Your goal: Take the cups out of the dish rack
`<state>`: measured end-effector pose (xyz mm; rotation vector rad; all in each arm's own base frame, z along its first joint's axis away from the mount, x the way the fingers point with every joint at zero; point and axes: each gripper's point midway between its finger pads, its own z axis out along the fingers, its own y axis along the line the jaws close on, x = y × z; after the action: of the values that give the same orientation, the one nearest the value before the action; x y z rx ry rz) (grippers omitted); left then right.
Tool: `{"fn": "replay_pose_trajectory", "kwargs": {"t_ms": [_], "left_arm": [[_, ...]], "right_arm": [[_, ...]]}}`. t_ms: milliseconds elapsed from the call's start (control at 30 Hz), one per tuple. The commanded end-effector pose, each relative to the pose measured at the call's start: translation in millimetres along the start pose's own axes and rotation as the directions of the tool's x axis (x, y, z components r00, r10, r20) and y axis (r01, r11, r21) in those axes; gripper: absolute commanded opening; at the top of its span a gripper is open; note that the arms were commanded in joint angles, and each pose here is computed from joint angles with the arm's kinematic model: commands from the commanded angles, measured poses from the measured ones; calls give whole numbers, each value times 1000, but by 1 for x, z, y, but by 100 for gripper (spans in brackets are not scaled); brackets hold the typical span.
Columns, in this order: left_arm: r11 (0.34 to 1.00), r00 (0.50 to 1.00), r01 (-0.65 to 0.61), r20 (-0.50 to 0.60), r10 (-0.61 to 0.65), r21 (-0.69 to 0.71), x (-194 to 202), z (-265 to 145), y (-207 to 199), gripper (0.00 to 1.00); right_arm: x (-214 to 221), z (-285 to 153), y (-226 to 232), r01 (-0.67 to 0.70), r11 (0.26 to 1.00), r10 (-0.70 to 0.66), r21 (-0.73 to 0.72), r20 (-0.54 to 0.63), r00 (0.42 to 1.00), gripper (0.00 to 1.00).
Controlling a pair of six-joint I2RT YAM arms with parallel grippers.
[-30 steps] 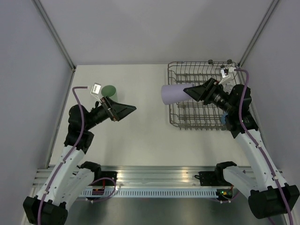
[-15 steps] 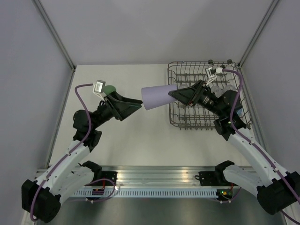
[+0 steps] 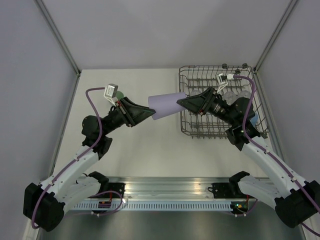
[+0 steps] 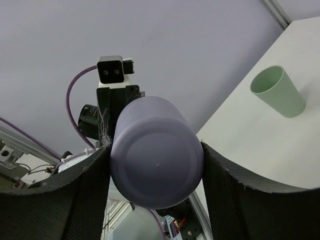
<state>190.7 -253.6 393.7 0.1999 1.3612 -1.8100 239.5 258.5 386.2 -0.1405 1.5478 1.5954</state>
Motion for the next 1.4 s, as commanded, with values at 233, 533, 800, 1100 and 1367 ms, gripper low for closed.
{"fn": "replay_pose_trajectory", "kwargs": {"t_ms": [233,533,800,1100,1367], "left_arm": [[997,994,-77,-77,79,20,2,15,-16,2],[954,965,-246,-131,225,-172,-10,14,3,2],[675,887,-462,-317,336,-575,-41,-17,75,2],[355,740,-652,-664,106,-670,-54,-45,144,2],[176,668,-726,-742,-49,-665,-80,-45,190,2]], "right_arm": [[-4,0,4,59,998,-59,-18,24,998,37],[-5,-8,-32,124,975,-130,182,22,991,98],[-27,-48,-81,229,804,-282,549,14,959,98],[-34,-79,-76,327,699,-363,636,-78,928,98],[-38,-106,-73,384,614,-417,689,-130,900,98]]}}
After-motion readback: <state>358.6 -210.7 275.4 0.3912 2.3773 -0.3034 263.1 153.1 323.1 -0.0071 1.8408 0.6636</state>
